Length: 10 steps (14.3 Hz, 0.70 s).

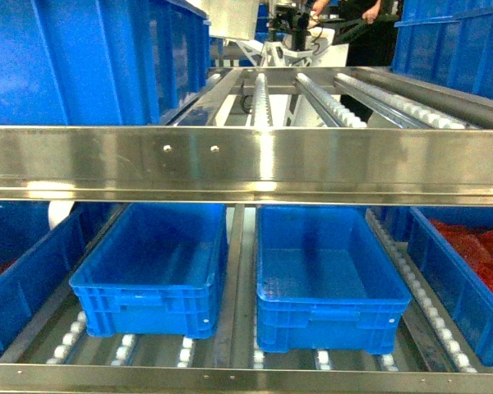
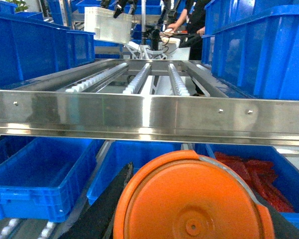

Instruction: Sort blue parts and orange caps into right shelf containers

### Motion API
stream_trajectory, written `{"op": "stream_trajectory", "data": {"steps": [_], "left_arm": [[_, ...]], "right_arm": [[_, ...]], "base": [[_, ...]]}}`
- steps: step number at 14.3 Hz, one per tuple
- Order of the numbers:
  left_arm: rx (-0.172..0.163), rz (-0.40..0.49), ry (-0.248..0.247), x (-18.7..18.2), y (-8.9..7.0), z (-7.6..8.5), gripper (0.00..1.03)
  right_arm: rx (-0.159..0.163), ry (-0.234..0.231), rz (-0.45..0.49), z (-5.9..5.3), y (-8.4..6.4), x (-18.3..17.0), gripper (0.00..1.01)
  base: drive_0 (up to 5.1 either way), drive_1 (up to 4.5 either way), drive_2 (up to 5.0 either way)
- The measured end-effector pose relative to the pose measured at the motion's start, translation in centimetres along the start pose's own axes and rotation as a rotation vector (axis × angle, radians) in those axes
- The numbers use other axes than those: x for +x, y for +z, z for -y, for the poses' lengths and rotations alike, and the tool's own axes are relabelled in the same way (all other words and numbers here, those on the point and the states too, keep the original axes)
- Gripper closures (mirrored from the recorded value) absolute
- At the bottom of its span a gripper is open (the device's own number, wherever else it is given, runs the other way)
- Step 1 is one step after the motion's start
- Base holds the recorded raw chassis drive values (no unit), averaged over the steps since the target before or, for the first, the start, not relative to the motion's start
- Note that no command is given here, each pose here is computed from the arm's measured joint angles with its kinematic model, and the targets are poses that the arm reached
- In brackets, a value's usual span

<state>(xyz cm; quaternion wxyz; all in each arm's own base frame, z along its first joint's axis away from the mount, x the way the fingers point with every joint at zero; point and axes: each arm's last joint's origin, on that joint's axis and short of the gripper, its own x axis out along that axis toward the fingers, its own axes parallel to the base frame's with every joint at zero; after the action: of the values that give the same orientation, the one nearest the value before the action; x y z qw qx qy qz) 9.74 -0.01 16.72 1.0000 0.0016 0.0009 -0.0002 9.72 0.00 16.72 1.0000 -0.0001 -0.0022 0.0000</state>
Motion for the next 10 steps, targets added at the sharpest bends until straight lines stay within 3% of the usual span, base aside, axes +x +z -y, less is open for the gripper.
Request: {"op": "stream_trajectory", "data": {"steps": [3,10], "left_arm": [[0.000,0.000,0.000,0.00,0.00,0.00,0.59],[0.000,-0.001,0.001,0.00,-0.01,0.00,0.59]], "right_arm": [[0.000,0.000,-0.003,0.00,-0.03,0.00,0.56],[0.000,0.003,-0.003,-0.01,-0.03,0.00,0.56]], "base": [[-4.9,2.53,2.5],[0.0,0.00,0.0]]}}
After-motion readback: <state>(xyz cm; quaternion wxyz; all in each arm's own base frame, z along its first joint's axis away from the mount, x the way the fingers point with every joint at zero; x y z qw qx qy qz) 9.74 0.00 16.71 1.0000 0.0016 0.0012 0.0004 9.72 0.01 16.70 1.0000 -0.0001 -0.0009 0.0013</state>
